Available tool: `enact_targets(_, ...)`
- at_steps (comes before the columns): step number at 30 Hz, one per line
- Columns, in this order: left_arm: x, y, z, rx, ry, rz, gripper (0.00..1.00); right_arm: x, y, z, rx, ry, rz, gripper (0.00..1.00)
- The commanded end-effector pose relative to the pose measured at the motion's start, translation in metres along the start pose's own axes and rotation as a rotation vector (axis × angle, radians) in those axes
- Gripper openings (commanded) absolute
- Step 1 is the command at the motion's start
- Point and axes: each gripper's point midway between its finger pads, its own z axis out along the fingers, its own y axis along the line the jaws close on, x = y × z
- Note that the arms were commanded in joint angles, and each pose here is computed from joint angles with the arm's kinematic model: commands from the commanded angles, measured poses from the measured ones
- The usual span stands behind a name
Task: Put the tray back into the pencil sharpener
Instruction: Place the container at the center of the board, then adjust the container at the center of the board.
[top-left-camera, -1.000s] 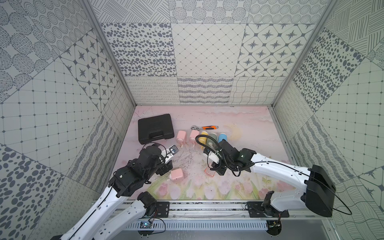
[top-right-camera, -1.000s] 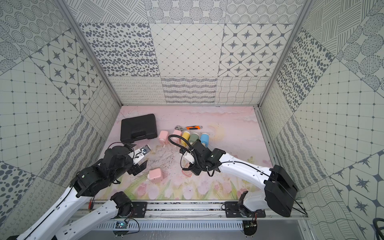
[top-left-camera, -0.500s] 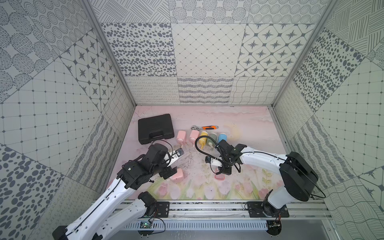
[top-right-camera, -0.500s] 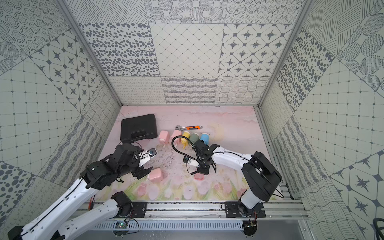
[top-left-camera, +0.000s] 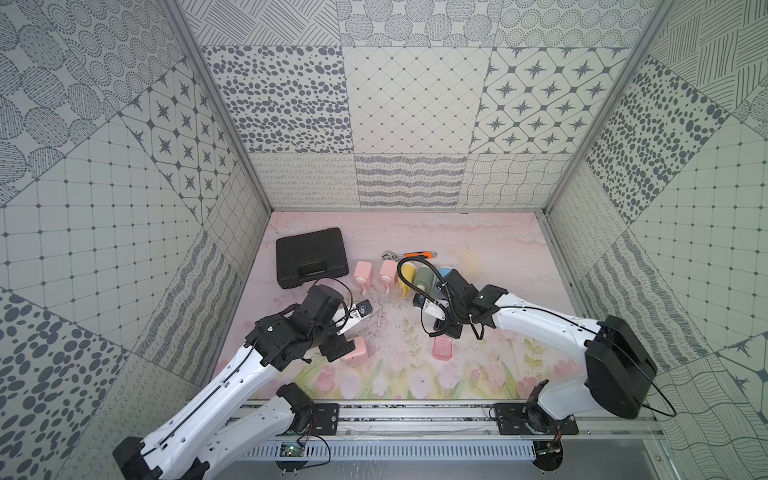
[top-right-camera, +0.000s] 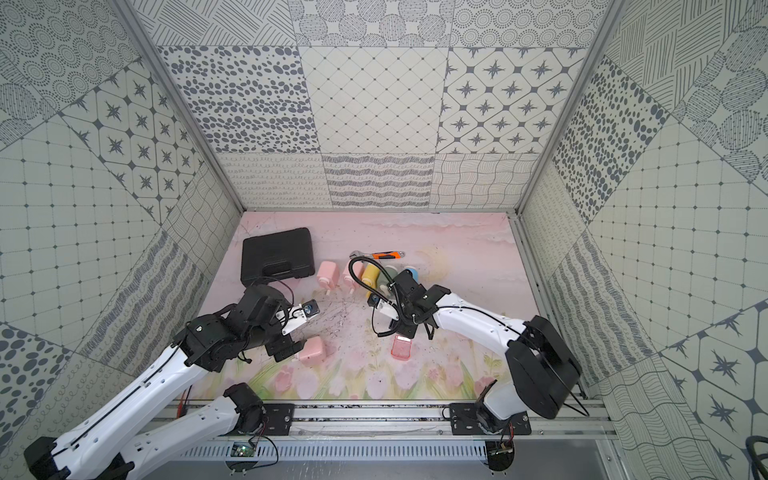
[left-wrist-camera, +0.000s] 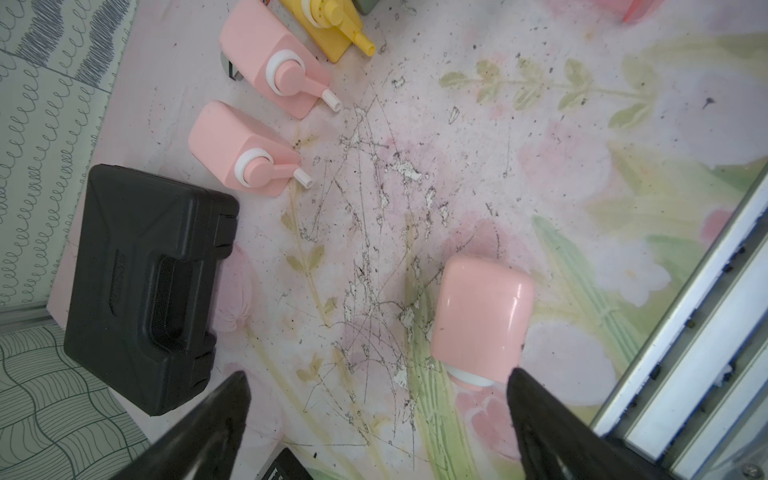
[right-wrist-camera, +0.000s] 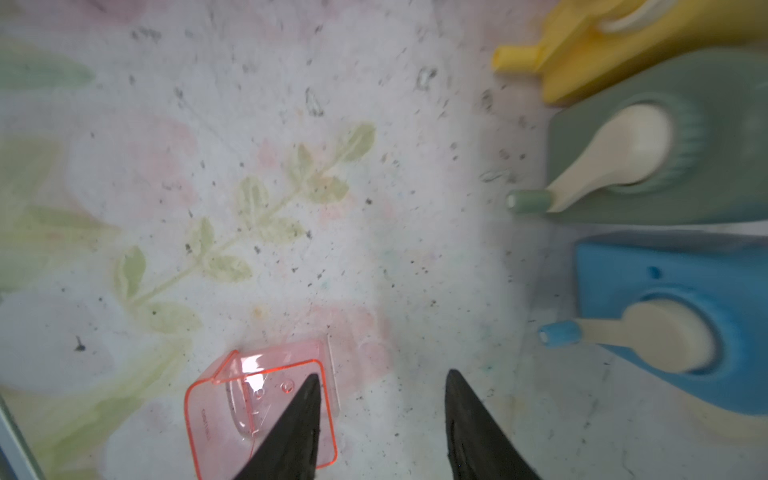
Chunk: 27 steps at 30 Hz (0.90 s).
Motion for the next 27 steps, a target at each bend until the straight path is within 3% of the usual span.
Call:
enact_targets(1, 0.016, -0.018, 0.006, 0.091, 0.068, 0.044, 0.96, -0.038, -0.039, -0.047, 0.313, -0.223, 0.359, 0.47)
enact_targets(3, 0.02, -0.024, 0.008, 0.124, 0.087, 0.05, 0.96, -0.028, -0.039, -0.064, 0.409, -0.277, 0.601, 0.46)
enact_targets(6, 0.021, -0.032, 0.011, 0.173, 0.103, 0.059, 0.95, -0.009, -0.016, -0.073, 0.411, -0.293, 0.917, 0.46)
enact_targets(13, 0.016, -0.045, 0.015, 0.264, 0.094, 0.087, 0.93, 0.06, 0.037, -0.072, 0.361, -0.039, 1.598, 0.47)
enact_targets(17, 0.018, -0.042, 0.022, 0.246, 0.098, 0.117, 0.93, 0.077, 0.054, -0.073, 0.342, -0.057, 1.815, 0.5)
enact_targets(22, 0.012, -0.039, 0.024, 0.223, 0.064, 0.124, 0.93, 0.076, 0.064, -0.051, 0.205, -0.14, 2.09, 0.49)
enact_targets(27, 0.014, -0.037, 0.027, 0.199, 0.052, 0.131, 0.94, 0.07, 0.071, -0.037, 0.156, -0.144, 2.242, 0.51)
